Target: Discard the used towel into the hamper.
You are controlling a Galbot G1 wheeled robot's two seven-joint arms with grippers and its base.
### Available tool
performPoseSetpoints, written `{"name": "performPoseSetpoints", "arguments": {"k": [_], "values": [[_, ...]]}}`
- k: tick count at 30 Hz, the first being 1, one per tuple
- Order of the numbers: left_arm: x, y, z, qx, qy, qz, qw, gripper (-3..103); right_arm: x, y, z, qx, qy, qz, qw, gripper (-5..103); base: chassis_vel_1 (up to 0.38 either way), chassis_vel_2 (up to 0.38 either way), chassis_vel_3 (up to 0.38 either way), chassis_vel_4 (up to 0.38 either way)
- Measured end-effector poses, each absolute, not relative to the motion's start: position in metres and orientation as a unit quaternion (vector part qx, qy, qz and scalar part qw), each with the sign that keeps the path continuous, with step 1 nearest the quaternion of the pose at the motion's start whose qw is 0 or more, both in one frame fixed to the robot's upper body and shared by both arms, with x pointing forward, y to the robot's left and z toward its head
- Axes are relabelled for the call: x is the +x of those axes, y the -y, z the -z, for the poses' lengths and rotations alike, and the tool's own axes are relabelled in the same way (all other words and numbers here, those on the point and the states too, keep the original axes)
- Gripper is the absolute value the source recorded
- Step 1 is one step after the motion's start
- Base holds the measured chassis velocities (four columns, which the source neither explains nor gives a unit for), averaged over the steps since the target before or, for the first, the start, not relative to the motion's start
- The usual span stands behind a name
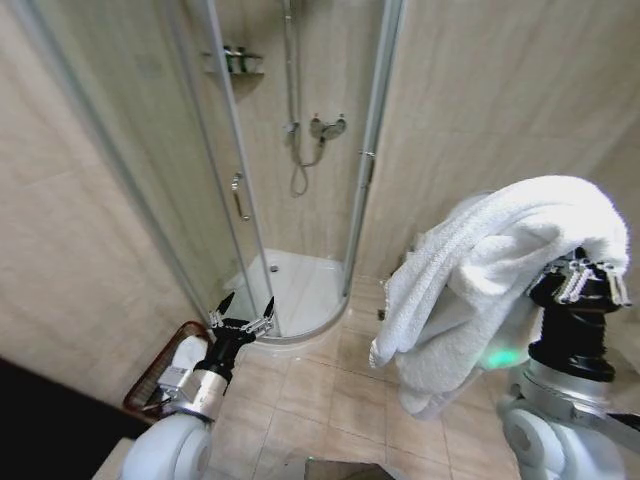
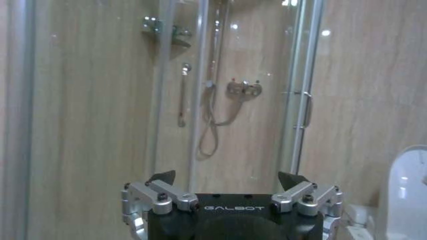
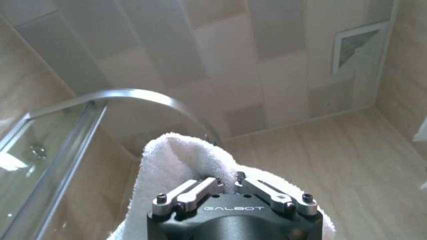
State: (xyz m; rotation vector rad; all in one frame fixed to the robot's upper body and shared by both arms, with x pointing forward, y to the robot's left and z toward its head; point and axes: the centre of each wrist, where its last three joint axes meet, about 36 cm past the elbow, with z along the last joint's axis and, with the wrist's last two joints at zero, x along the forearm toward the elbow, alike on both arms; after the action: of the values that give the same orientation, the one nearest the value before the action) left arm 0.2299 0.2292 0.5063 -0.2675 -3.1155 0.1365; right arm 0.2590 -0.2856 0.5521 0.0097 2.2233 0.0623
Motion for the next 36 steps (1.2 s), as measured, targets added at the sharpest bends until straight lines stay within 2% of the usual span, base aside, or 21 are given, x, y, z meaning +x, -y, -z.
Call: {"name": "performPoseSetpoints", "arguments": {"k": [21,36], "values": [[0.2299,-0.2292,-0.5063,-0.085,0.995,-0.044,0.006,100,0.258,0.286,-0.5513,0.001,-0.9,-0.022,0.436,3,0.021,0.017,-0.019,-0.023],[0.2299,-0.2292,-0.5063,-0.085,0.995,-0.044,0.006,100,0.2605,0.284,-0.5528,-0.027,-0.89,-0.04,0.454,3,0.027,0.019,-0.011,-0.011]]}}
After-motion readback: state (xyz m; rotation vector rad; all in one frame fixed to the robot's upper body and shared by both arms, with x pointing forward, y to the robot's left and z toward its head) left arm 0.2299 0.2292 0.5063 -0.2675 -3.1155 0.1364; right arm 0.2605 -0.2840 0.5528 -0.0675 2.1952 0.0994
